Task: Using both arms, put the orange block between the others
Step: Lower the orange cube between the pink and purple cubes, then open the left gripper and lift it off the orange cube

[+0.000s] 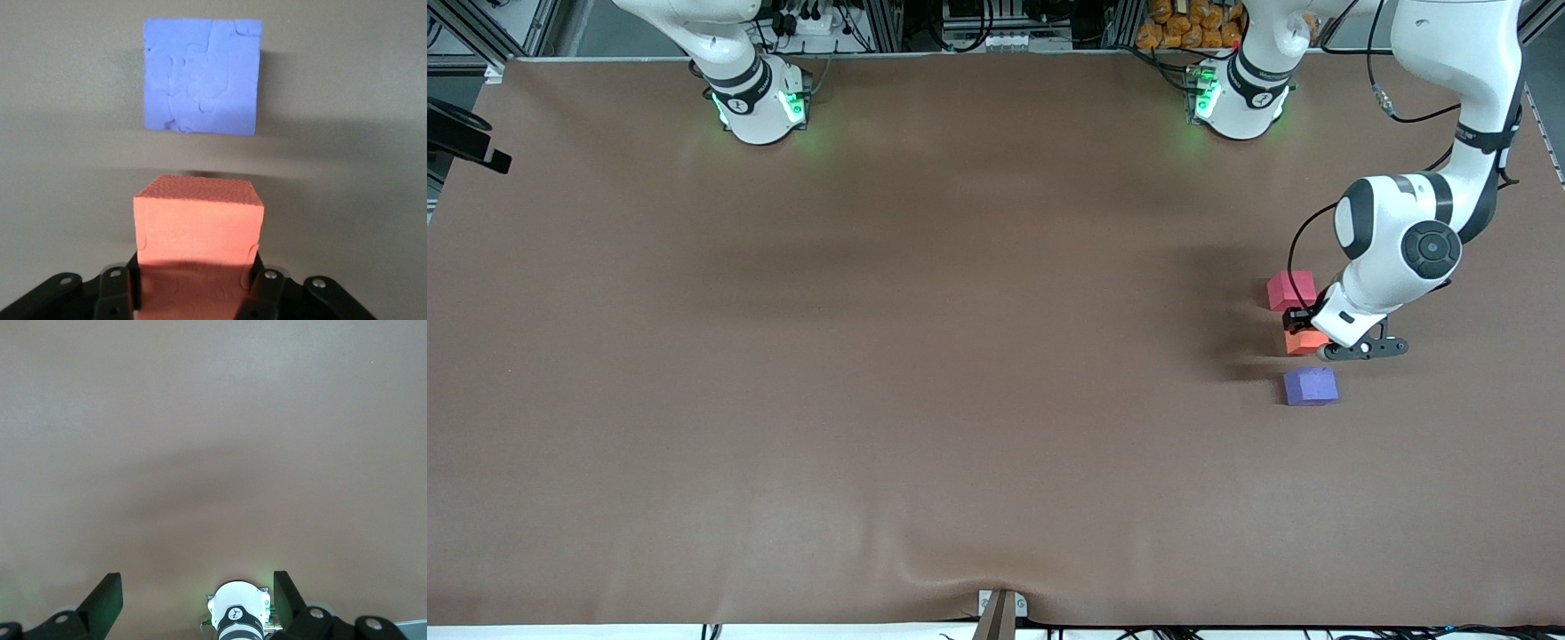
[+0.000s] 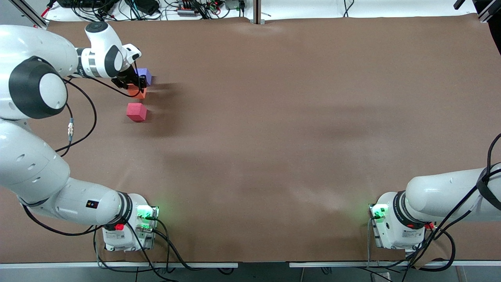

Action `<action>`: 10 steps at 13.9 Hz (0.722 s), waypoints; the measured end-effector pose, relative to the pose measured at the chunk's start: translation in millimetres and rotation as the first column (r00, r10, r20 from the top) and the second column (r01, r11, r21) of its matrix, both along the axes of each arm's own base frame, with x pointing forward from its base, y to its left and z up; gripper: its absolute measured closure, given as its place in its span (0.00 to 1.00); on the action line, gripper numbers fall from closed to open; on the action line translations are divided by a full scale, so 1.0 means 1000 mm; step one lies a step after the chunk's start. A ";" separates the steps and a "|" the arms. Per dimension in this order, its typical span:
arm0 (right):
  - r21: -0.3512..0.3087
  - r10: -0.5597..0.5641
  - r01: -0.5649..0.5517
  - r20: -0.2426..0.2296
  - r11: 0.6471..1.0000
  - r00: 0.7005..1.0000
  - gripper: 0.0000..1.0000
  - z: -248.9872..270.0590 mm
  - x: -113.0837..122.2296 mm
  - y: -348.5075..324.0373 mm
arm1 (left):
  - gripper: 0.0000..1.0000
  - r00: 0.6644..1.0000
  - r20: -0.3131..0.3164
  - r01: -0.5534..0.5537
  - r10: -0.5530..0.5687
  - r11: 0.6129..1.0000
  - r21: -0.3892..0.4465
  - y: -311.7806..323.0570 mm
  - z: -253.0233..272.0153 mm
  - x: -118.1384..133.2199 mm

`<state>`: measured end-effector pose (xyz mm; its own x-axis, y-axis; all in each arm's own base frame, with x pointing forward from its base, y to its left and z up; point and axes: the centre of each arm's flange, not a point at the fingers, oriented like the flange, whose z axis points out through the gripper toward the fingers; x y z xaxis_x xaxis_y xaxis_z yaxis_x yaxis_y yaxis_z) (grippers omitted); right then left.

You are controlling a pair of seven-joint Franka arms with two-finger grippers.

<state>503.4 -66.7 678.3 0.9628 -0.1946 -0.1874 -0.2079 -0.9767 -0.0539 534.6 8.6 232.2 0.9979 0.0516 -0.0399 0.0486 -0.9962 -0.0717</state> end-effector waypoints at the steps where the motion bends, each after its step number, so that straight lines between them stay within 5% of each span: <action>1: 0.000 0.000 0.000 0.000 1.000 1.000 0.00 0.000 0.000 0.000 | 0.44 1.000 -0.001 0.000 0.000 1.000 0.001 0.000 -0.002 0.000; 10: -0.001 0.005 -0.005 0.012 1.000 1.000 0.00 0.001 0.002 0.003 | 0.44 1.000 0.005 0.008 -0.008 1.000 0.009 -0.001 -0.024 -0.002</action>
